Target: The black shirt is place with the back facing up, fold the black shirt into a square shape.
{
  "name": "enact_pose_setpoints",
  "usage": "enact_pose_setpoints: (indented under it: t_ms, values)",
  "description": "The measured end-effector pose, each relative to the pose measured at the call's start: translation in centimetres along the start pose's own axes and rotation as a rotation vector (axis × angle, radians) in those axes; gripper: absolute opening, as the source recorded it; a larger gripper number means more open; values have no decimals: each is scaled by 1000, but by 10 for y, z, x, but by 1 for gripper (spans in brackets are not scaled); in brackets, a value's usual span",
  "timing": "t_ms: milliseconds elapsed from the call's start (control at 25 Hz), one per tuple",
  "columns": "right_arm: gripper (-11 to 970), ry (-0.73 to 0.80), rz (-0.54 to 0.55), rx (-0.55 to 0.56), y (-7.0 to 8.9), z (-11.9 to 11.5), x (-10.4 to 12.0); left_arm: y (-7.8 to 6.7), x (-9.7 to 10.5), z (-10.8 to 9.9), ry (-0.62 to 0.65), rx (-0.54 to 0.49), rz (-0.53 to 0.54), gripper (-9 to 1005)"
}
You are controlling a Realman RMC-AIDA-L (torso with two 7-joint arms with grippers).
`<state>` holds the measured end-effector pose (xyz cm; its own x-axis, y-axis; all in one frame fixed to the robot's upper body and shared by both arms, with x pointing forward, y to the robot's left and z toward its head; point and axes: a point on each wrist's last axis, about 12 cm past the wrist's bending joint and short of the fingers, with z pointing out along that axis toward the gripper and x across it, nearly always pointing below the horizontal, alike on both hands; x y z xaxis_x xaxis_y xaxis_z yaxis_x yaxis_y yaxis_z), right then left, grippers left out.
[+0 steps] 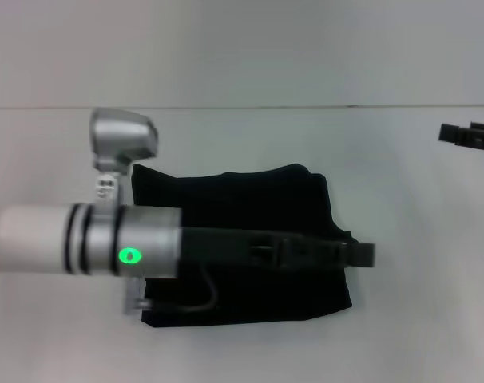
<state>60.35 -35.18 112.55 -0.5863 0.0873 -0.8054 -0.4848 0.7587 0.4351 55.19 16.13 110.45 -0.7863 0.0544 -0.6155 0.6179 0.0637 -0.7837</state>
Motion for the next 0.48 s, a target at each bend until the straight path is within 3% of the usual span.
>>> enact_pose_setpoints:
  t_ms: [160,400,480]
  values:
    - [915,123,49,-26,10,17,-2,-4,-4,-36,-7,-30,77,571]
    - [913,253,147,-80,29,45,7,-2,-4,-84,-10,-184,214,847]
    - [912,281,174,-100,35,53,11,-3,-1,-95,16,-222,281,886]
